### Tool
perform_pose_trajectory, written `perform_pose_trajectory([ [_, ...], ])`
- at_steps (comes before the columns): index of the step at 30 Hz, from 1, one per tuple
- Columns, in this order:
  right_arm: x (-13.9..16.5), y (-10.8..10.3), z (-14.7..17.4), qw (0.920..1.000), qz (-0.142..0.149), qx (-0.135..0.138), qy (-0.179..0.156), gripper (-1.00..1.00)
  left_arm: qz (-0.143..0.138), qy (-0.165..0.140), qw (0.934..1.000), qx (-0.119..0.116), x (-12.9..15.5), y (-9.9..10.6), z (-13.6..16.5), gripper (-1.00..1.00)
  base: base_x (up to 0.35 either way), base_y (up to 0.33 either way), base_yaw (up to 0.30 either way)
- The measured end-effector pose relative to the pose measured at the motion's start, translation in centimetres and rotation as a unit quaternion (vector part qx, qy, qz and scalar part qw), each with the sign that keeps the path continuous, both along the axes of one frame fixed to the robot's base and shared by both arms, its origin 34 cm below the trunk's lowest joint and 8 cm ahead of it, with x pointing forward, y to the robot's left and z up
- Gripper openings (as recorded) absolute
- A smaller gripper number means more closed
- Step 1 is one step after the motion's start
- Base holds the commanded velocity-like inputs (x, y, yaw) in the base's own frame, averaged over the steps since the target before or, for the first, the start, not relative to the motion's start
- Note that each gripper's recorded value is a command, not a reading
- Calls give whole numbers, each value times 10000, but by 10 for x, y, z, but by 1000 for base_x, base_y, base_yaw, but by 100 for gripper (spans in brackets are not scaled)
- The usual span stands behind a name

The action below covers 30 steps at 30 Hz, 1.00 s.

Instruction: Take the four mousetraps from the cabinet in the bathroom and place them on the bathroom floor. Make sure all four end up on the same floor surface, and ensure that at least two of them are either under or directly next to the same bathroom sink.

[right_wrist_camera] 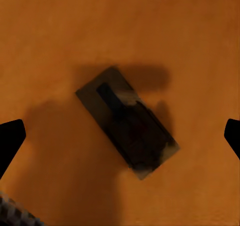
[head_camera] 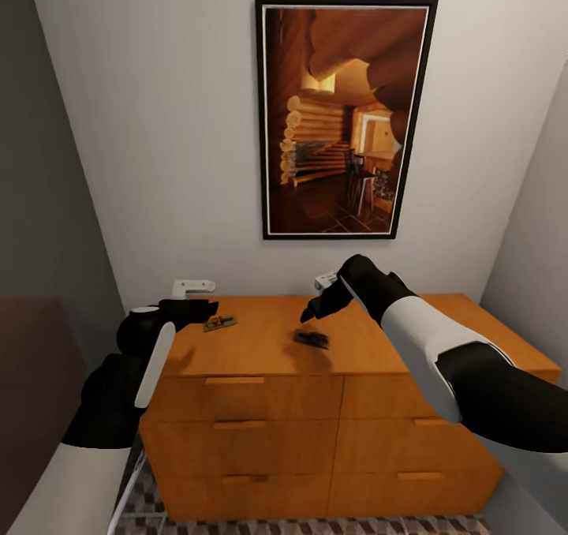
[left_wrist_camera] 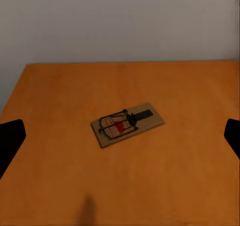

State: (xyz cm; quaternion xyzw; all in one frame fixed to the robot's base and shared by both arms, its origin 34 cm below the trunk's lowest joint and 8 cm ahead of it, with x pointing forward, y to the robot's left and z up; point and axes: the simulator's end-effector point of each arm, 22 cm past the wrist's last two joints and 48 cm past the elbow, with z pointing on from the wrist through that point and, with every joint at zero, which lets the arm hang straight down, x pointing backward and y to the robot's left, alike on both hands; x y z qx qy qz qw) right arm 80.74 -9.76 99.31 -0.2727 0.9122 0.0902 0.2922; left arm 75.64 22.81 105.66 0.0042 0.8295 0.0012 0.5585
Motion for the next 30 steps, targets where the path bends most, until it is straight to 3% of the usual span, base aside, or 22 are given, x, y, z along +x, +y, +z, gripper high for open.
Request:
perform_pose_trajectory([
  [20, 0, 0, 0, 10000, -10, 9, 8, 100, -8, -1, 10000, -12, 0, -2, 0, 100, -17, -8, 0],
  [30, -1, 1, 0, 10000, -9, 9, 12, 100, -75, 2, 9999, -100, -1, -16, 1, 100, 0, 0, 0],
])
